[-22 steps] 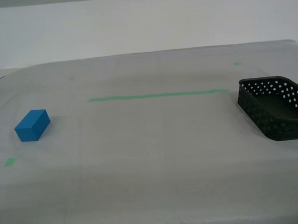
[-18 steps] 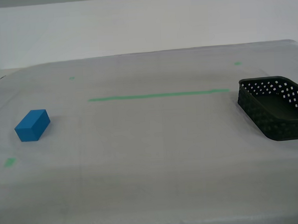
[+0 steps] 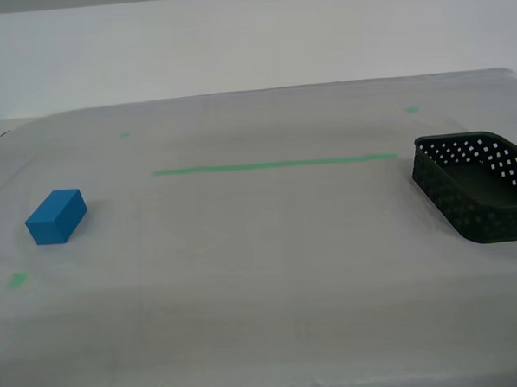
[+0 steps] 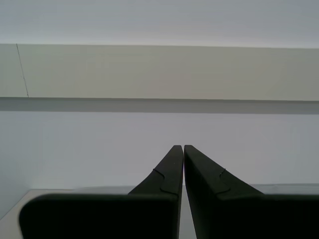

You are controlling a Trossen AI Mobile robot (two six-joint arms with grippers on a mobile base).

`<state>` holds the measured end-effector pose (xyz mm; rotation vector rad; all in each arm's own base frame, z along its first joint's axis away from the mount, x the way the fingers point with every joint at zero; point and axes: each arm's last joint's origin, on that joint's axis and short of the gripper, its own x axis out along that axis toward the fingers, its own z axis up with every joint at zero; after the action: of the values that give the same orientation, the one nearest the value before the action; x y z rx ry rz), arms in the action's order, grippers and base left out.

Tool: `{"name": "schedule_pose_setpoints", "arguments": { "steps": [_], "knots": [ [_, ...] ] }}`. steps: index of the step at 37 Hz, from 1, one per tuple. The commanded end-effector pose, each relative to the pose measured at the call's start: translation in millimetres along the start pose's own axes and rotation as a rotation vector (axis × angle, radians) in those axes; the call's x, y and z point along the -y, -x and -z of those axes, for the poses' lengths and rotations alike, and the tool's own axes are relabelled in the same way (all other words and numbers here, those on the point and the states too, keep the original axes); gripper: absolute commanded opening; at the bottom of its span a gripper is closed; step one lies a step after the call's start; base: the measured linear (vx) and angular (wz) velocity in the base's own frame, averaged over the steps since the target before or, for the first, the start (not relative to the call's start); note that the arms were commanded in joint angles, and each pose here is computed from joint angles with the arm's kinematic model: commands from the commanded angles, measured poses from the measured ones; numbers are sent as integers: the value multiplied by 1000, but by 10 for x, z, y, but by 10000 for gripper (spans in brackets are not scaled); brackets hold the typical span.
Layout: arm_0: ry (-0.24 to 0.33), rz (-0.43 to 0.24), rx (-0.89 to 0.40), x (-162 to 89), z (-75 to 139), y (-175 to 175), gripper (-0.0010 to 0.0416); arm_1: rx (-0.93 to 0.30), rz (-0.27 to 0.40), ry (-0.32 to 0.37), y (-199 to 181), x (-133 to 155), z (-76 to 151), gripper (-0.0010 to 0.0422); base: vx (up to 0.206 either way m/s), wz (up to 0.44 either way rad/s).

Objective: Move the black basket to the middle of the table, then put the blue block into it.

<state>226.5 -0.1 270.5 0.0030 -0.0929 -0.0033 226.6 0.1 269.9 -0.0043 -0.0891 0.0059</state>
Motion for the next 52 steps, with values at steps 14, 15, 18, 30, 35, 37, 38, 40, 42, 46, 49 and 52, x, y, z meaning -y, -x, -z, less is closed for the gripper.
{"name": "schedule_pose_setpoints", "arguments": {
  "steps": [14, 15, 18, 30, 35, 37, 38, 40, 42, 46, 49, 52],
  "knots": [
    [1, -2, 3, -2, -5, -1, 1, 4, -1, -2, 0, 0, -5, 0, 0, 0],
    [1, -2, 3, -2, -5, -1, 1, 4, 0, -1, 0, 1, -5, 0, 0, 0],
    [1, -2, 3, -2, -5, -1, 0, 4, -1, -2, 0, 0, -5, 0, 0, 0],
    [1, -2, 4, -2, -5, -1, 1, 4, 0, -1, 0, 1, -5, 0, 0, 0],
    [1, -2, 4, -2, -5, -1, 0, 4, 0, -1, 0, 1, -5, 0, 0, 0],
    [1, -2, 4, -2, -5, -1, 0, 4, 0, -1, 0, 1, -5, 0, 0, 0],
    [0, -2, 4, -2, -5, -1, 1, 4, 0, -1, 0, 1, -5, 0, 0, 0],
    [1, -2, 4, -2, -5, -1, 0, 4, 0, -1, 0, 1, -5, 0, 0, 0],
    [1, -2, 4, -2, -5, -1, 0, 4, 0, -1, 0, 1, -5, 0, 0, 0],
    [0, -2, 4, -2, -6, -1, 1, 4, 0, -1, 0, 1, -5, 0, 0, 0],
    [0, -2, 5, -2, -7, -1, 0, 4, 0, -1, 0, 1, -5, 0, 0, 0],
    [0, -2, 4, -2, -6, -1, 0, 4, -1, -2, 0, 0, -5, 0, 0, 0]
  ]
}}
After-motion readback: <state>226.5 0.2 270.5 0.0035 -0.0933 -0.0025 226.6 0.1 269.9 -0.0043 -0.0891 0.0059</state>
